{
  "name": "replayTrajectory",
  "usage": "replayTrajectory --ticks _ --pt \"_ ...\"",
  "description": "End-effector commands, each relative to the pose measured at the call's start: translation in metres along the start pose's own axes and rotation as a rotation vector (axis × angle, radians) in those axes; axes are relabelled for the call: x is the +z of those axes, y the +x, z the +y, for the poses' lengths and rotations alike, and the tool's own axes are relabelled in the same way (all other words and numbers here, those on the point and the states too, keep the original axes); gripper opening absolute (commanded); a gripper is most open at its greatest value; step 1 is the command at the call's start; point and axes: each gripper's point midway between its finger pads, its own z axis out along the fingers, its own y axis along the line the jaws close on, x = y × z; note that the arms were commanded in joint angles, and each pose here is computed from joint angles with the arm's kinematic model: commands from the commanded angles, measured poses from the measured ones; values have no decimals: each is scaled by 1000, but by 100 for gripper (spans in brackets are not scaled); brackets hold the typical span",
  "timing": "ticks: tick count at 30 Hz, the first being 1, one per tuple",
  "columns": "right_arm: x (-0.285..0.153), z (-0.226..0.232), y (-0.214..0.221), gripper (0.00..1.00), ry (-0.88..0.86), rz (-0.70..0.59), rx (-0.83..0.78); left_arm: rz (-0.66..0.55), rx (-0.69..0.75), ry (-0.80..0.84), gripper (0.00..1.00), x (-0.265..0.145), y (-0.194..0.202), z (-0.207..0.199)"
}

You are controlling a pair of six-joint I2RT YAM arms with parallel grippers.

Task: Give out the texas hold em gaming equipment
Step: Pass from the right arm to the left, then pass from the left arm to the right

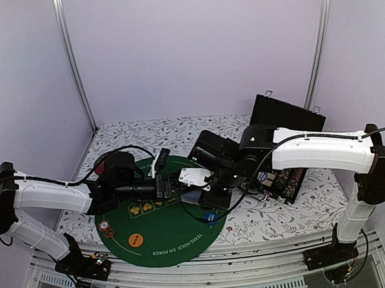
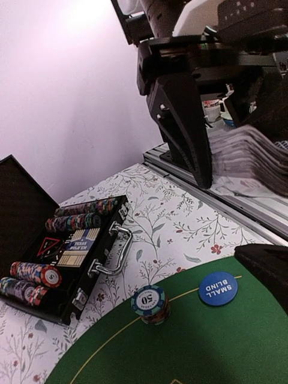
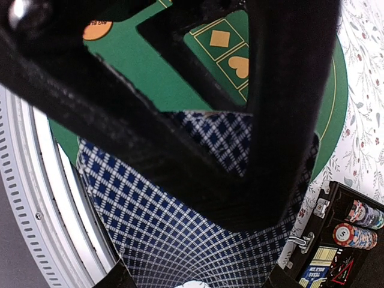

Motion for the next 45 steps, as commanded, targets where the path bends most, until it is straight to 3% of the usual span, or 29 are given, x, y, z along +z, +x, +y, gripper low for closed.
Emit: replayTrajectory --ticks 1,7,10,12,13,14,16,17,22,26,37,45 --pt "-5 -8 -14 48 58 -35 -15 39 54 72 50 7 2 -20" --pt "-8 -14 -17 46 90 -50 -14 94 90 140 24 10 12 -35" --pt "-10 -18 -18 45 112 -57 -14 113 108 162 0 12 15 -41" --pt "-13 -19 -19 47 116 -74 -13 110 110 169 0 12 14 -43" --pt "-18 -19 -20 53 120 -95 -12 101 113 171 0 10 13 -45" --pt "-21 -19 -24 64 120 -128 -17 88 117 170 0 8 11 -46" --pt "-34 -19 -27 97 126 -215 -29 55 126 165 0 2 6 -47" --pt "-42 -19 -31 99 133 -280 -48 34 135 168 0 -2 3 -50" --pt "-68 3 -26 99 115 -586 -223 -56 177 173 0 -19 -11 -62" --pt "-79 9 -28 99 166 -729 -332 -64 187 191 0 -24 -13 -69" --pt "-59 -4 -45 99 244 -738 -312 -68 185 203 0 -25 -15 -73" --pt "-40 -8 -46 81 269 -689 -333 -74 187 207 0 -26 -17 -76"
